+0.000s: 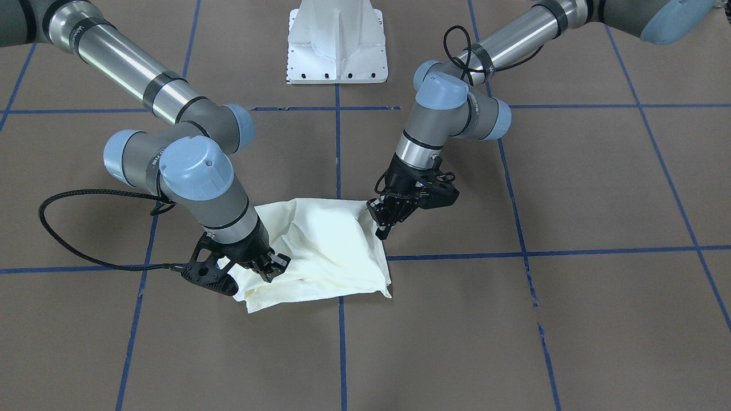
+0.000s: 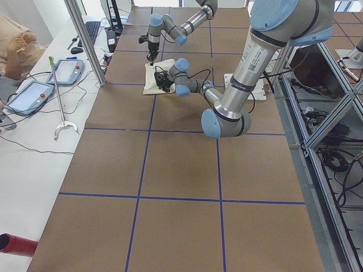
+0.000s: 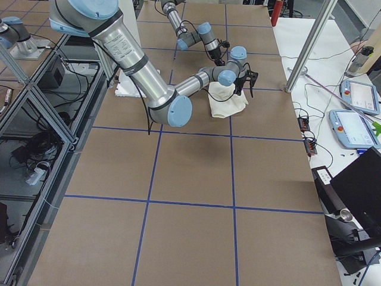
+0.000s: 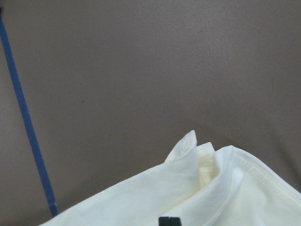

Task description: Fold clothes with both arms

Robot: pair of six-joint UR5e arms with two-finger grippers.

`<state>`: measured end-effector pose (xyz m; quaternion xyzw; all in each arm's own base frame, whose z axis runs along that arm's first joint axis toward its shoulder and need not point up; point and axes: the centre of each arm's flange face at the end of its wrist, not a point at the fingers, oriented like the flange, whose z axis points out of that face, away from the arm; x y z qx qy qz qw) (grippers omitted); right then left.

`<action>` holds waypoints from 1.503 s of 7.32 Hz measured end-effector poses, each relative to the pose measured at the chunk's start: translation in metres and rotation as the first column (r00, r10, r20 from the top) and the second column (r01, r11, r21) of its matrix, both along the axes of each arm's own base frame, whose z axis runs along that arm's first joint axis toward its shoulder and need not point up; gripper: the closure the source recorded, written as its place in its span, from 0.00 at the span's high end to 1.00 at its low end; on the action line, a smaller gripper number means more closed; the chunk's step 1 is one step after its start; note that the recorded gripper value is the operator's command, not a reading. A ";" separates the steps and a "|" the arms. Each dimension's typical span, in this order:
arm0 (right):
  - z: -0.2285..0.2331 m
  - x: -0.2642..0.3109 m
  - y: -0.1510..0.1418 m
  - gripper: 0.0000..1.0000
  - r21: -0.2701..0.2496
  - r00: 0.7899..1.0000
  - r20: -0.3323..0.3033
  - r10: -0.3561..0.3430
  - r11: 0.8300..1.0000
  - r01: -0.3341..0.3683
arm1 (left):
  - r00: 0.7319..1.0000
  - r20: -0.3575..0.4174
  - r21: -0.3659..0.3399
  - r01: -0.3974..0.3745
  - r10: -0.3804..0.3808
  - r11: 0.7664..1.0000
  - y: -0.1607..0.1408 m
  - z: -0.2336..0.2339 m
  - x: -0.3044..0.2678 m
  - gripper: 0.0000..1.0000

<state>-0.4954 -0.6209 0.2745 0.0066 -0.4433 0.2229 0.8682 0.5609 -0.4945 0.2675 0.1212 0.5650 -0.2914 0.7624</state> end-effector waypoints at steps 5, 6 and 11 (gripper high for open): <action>0.001 -0.001 0.001 0.00 -0.005 1.000 0.001 -0.003 1.000 0.003 | 0.945 -0.074 0.148 -0.306 0.319 0.940 0.046 0.009 0.011 0.00; 0.001 -0.001 0.001 0.00 -0.005 1.000 0.002 -0.002 1.000 0.002 | 0.911 -0.076 0.181 -0.388 0.406 0.904 0.059 0.021 0.008 0.00; -0.002 0.001 0.001 0.00 -0.002 1.000 0.015 0.005 1.000 -0.005 | 0.875 -0.051 0.129 -0.472 0.481 0.872 0.059 0.004 -0.030 0.00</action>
